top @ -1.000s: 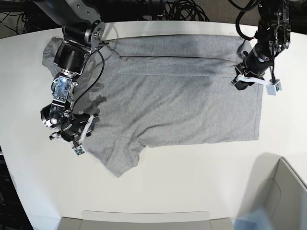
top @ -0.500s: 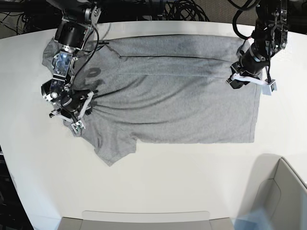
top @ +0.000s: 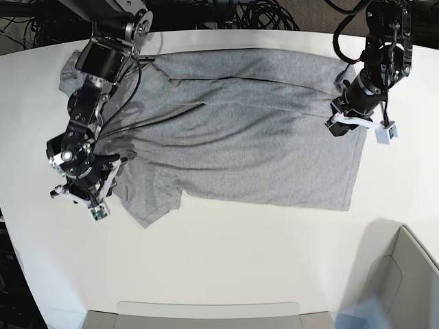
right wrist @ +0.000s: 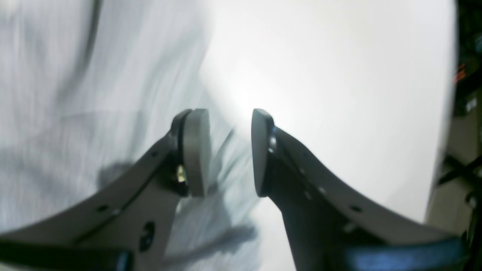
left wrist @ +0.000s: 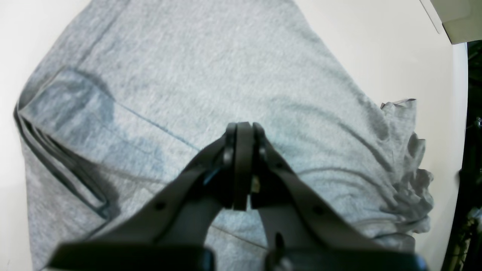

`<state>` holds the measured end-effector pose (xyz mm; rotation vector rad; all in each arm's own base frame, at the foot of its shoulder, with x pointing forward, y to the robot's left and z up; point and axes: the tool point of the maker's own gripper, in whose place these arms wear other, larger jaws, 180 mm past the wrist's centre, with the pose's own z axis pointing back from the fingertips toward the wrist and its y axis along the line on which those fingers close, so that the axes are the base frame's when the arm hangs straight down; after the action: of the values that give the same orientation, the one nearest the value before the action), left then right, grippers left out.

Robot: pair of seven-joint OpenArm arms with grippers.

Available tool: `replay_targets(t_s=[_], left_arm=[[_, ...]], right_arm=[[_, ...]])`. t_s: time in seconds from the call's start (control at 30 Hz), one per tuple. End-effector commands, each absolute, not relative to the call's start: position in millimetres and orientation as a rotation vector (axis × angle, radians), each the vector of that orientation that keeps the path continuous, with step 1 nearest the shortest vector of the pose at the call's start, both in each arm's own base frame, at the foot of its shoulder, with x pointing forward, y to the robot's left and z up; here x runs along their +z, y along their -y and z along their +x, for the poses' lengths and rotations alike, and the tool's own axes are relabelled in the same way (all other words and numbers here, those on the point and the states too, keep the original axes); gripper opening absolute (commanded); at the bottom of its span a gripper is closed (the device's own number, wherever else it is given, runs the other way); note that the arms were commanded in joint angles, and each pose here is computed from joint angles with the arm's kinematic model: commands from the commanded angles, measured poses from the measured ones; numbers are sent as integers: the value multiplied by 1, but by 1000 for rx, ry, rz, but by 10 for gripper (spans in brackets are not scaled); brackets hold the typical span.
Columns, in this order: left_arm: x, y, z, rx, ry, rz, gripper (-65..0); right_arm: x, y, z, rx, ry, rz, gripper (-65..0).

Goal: Fold the T-shirt properly
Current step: 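Release the shoulder and reach the right gripper to the hem corner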

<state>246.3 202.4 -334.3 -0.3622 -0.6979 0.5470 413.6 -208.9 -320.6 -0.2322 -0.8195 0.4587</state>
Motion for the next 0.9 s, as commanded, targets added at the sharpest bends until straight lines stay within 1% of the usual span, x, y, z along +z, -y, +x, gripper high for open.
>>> replay_targets(t_s=[0.0, 0.03, 0.1, 0.2, 0.23, 0.4, 0.57, 0.63, 0.77, 0.87], left_arm=[[-329, -203, 248, 548, 705, -369, -650], [-329, -203, 248, 548, 705, -369, -650], [-329, -203, 247, 548, 704, -368, -650], [-330, -203, 247, 549, 702, -368, -650], [-330, -203, 247, 549, 702, -368, -650], [-332, -203, 244, 550, 694, -365, -650], [-335, -203, 240, 552, 683, -362, -650], [-335, -203, 240, 552, 683, -362, -650], [-335, -203, 240, 552, 683, -362, -650], [-333, -203, 242, 550, 690, -362, -650]], right_arm=[[-306, 207, 428, 477, 857, -229, -462], [-304, 205, 436, 476, 859, -218, -453], [-301, 208, 454, 475, 848, -198, -414], [-318, 210, 471, 483, 781, -135, -348], [-321, 211, 477, 482, 773, -115, -339], [-341, 195, 495, 468, 828, 32, -338], [-377, 196, 492, 382, 787, 107, -338], [-388, 198, 489, 354, 772, 125, -338], [-399, 203, 488, 298, 780, 103, -338], [-416, 195, 476, 308, 728, 135, -338]])
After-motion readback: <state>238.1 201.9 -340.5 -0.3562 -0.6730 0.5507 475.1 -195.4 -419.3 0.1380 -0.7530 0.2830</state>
